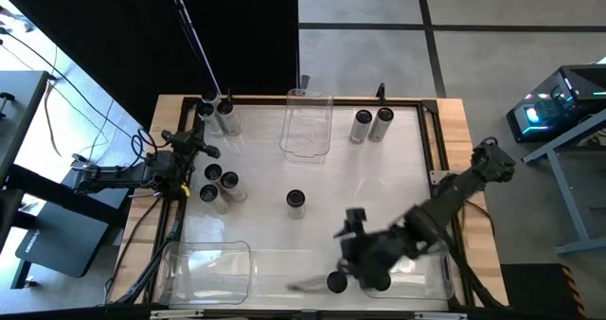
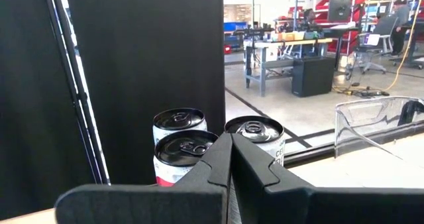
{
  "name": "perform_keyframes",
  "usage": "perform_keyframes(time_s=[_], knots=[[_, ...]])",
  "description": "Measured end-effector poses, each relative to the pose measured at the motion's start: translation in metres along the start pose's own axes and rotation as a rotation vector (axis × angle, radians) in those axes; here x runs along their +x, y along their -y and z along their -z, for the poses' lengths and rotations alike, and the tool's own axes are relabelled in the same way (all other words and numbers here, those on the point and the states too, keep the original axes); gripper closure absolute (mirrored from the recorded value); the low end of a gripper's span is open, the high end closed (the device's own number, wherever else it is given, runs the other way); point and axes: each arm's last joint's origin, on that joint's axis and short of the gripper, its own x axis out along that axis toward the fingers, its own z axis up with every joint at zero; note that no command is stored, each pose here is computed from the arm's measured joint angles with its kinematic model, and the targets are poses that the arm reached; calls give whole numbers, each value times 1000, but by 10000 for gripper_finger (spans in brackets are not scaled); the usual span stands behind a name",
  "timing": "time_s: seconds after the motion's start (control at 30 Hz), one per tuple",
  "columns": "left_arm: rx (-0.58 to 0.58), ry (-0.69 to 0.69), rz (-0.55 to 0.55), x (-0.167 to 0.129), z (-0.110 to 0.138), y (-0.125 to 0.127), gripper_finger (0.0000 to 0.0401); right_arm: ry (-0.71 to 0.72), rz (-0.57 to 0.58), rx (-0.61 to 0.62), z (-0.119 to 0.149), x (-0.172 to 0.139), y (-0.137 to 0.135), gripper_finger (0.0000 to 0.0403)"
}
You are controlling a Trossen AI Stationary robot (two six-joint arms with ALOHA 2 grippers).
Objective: Sort soda cans
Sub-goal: Put the bottom white blue soda can into the bottom right transparent bin
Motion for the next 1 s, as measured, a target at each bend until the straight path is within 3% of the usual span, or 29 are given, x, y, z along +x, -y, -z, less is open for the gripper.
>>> perform_keyframes(time_s=[0.27, 0.53, 0.8, 1.0], knots=[[-2, 0, 0, 0, 0, 0, 401, -6, -45, 38, -9, 7, 25, 85], [-1, 0, 0, 0, 0, 0, 401, 106, 163, 77, -11, 3, 19, 85], [-90, 0, 0, 0, 0, 0, 401, 88, 150, -1, -12, 4, 23, 85], [-100, 0, 0, 0, 0, 0, 401, 89, 146, 102, -15, 8, 33, 85]])
